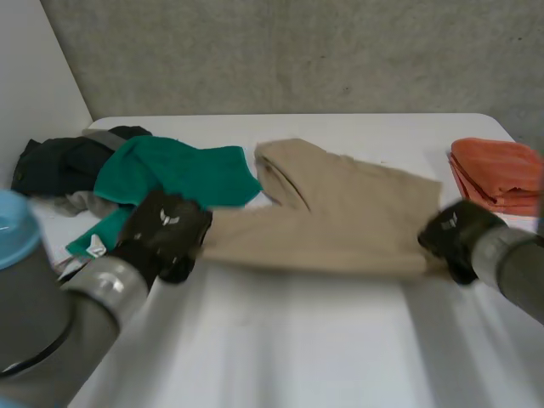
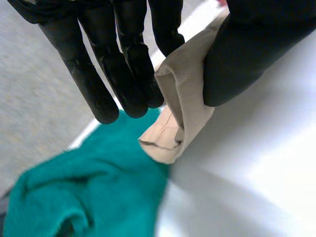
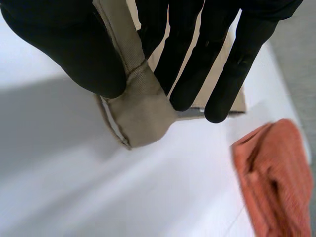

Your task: Fold the laundry.

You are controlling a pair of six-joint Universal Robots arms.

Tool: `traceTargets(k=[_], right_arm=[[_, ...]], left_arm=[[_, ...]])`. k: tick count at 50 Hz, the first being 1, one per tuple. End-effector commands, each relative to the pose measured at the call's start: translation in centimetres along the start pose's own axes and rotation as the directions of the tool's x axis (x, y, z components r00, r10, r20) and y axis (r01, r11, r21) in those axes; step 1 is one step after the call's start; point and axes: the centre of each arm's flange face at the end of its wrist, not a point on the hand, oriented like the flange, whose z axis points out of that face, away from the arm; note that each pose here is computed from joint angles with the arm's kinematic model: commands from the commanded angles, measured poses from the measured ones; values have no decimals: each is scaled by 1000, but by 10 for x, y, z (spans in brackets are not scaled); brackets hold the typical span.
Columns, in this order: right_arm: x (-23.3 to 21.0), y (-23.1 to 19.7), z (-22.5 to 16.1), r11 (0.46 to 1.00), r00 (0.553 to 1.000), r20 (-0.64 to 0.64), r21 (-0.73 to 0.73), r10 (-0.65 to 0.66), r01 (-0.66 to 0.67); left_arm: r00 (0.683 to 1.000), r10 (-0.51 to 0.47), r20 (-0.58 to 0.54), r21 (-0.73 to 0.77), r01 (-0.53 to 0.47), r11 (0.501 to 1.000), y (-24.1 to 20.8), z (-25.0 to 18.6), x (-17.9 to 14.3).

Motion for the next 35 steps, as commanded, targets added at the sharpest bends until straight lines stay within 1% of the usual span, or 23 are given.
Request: traceTargets(k=[1,4,7,11,12,13,15,16,17,19,20,21,23,24,25,27,28,29,30,31,32,33,35], right_arm=[[-2,19,-40,995,995,39,-48,-88,90],[0,19,-37,996,996,24,-32,-82,82],[2,18,-33,996,997,21,-28,-78,79],[-2,21,-7,997,997,39,-37,-62,63],[-1,20,7,998,998,28,-29,-50,50],[0,20,12,999,999,23,-28,-44,44],[4,18,23,1000,1000,5,-19,-25,25],[10,14,33,1000,1000,-26,3,-8,8],[15,11,39,1000,999,-50,18,2,-2],[31,1,51,998,993,-115,64,26,-18],[55,-14,60,991,976,-209,126,62,-36],[68,-24,62,985,961,-262,168,85,-42],[96,-46,59,963,919,-365,266,152,-53],[124,-72,49,921,859,-452,387,240,-54],[136,-84,43,892,827,-483,449,288,-49],[160,-104,30,824,759,-525,566,385,-27],[178,-120,18,744,702,-531,668,474,3],[184,-126,13,707,680,-527,707,511,16],[189,-130,10,674,660,-522,738,541,32],[197,-139,3,608,628,-508,791,589,70],[200,-142,0,578,617,-501,811,607,90],[202,-145,-3,555,603,-497,825,624,106],[207,-148,-7,526,579,-499,839,645,139]], left_arm=[[980,43,-196,-172,-77,982,1,-62,16],[977,59,-204,-156,-92,984,-1,-57,17],[980,75,-183,-119,-98,988,0,-33,17],[986,86,-144,-72,-97,993,4,3,16],[987,88,-135,-62,-97,993,4,11,15],[989,92,-114,-44,-98,994,5,27,15],[991,98,-90,-24,-100,995,6,45,13],[992,102,-73,-10,-103,995,5,54,12],[993,112,-29,27,-111,993,-1,72,6],[991,127,35,86,-130,988,-14,89,-4],[988,134,76,116,-143,983,-23,98,-10],[975,137,175,195,-171,966,-48,110,-27],[954,115,277,285,-196,938,-78,119,-45],[940,93,327,341,-209,917,-95,120,-54],[904,21,428,463,-239,854,-131,119,-78],[870,-52,491,560,-270,783,-159,114,-93],[838,-138,528,646,-290,706,-179,107,-107],[822,-187,538,686,-299,663,-189,102,-114],[812,-230,536,724,-301,621,-198,96,-119],[800,-271,535,755,-309,578,-206,90,-125],[785,-328,525,799,-322,507,-218,79,-132],[782,-343,520,809,-324,490,-220,76,-134],[782,-347,518,812,-322,487,-220,76,-135]])
